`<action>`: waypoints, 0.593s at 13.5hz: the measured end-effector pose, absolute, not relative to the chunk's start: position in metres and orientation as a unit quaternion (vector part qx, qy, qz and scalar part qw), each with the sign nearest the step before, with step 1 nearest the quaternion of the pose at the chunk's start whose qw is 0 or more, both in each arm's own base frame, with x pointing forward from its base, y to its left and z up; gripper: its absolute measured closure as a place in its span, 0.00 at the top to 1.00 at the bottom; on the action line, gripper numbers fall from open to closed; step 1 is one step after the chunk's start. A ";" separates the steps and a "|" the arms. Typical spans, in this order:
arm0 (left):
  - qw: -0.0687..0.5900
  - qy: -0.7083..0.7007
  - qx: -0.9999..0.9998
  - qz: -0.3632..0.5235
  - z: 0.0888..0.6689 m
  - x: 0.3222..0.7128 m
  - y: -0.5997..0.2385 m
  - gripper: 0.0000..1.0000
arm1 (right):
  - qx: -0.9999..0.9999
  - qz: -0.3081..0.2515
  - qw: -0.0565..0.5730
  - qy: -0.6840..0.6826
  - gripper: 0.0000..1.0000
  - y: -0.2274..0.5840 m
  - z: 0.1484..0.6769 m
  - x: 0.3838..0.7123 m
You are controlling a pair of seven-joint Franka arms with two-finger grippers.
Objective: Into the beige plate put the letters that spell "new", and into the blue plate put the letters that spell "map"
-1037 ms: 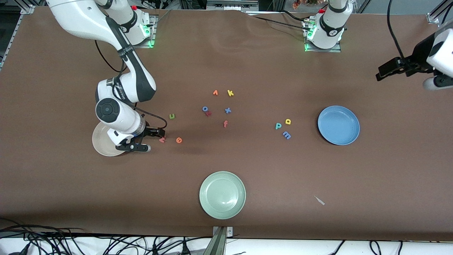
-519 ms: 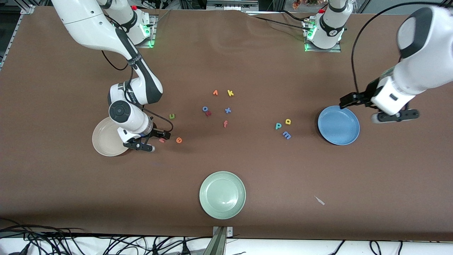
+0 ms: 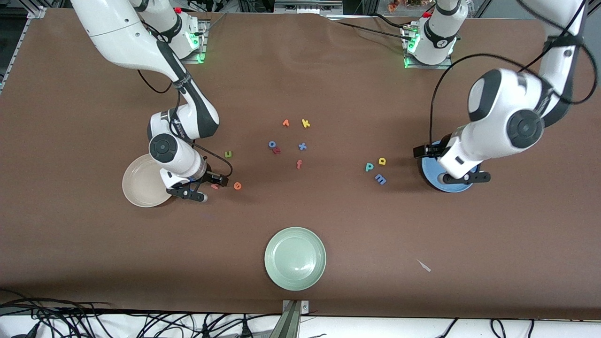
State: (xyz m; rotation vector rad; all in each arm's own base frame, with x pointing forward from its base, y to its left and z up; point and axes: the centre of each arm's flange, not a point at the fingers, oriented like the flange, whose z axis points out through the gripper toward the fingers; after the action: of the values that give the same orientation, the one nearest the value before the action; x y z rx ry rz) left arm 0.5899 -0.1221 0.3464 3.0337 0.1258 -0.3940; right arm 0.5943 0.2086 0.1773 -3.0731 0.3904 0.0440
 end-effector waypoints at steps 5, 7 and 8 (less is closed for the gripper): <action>0.045 0.029 0.995 -0.090 0.275 0.591 -0.150 1.00 | -0.990 0.013 0.028 0.134 0.35 0.209 0.177 0.597; 0.045 0.018 0.996 -0.068 0.250 0.574 -0.170 1.00 | -0.990 0.011 0.031 0.135 0.28 0.210 0.180 0.598; 0.044 0.018 0.997 -0.063 0.238 0.564 -0.179 1.00 | -0.990 0.011 0.031 0.135 0.28 0.211 0.179 0.598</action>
State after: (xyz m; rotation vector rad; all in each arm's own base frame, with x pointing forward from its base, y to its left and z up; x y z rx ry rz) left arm 0.5643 -0.1786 0.2381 3.0463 0.0538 -0.1919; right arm 0.5979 0.2105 0.1792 -3.0519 0.4147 0.0347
